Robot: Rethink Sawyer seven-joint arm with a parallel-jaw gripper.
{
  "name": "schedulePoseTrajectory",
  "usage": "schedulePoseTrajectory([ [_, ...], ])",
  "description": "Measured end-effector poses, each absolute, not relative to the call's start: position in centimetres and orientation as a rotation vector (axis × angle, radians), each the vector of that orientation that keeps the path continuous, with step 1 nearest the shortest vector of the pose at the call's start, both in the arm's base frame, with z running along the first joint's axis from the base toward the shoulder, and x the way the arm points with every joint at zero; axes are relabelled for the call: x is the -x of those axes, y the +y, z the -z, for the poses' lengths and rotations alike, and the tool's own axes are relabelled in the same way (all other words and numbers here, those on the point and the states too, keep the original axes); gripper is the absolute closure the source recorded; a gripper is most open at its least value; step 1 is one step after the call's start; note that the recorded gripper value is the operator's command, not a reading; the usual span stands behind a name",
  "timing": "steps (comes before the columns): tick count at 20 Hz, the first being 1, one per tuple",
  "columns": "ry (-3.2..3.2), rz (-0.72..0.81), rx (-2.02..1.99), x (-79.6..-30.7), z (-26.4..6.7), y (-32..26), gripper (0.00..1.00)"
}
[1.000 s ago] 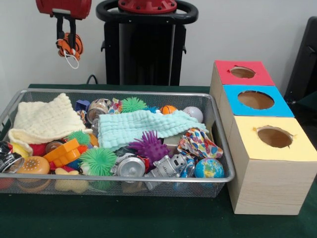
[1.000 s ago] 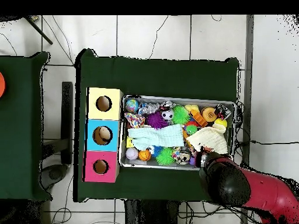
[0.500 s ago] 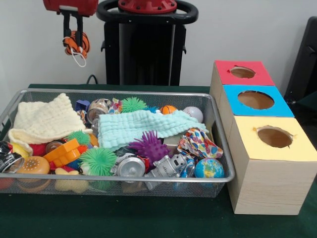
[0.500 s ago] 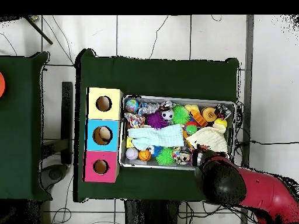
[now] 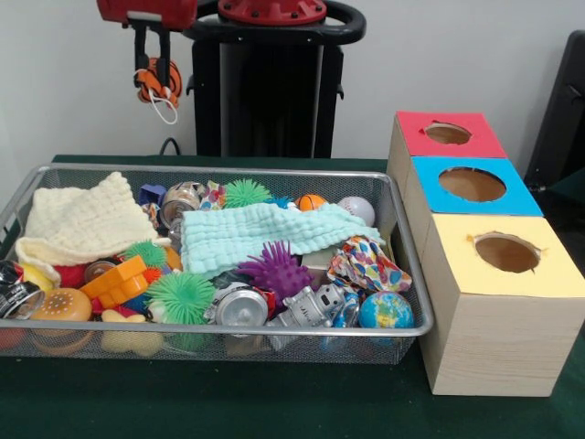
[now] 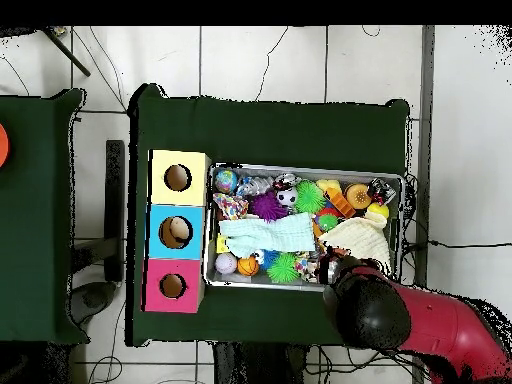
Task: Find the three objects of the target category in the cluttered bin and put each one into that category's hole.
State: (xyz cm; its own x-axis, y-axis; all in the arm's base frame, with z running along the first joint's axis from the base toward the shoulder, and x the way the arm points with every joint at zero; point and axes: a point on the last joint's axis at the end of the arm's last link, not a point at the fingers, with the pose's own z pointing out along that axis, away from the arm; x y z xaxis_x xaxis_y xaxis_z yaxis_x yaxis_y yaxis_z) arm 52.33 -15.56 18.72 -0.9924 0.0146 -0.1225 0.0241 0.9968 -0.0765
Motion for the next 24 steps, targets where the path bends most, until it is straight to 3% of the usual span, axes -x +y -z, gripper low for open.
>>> schedulePoseTrajectory([
  [24,3.050,0.066,0.049,-51.1,-19.9,-8.8,1.00],
])
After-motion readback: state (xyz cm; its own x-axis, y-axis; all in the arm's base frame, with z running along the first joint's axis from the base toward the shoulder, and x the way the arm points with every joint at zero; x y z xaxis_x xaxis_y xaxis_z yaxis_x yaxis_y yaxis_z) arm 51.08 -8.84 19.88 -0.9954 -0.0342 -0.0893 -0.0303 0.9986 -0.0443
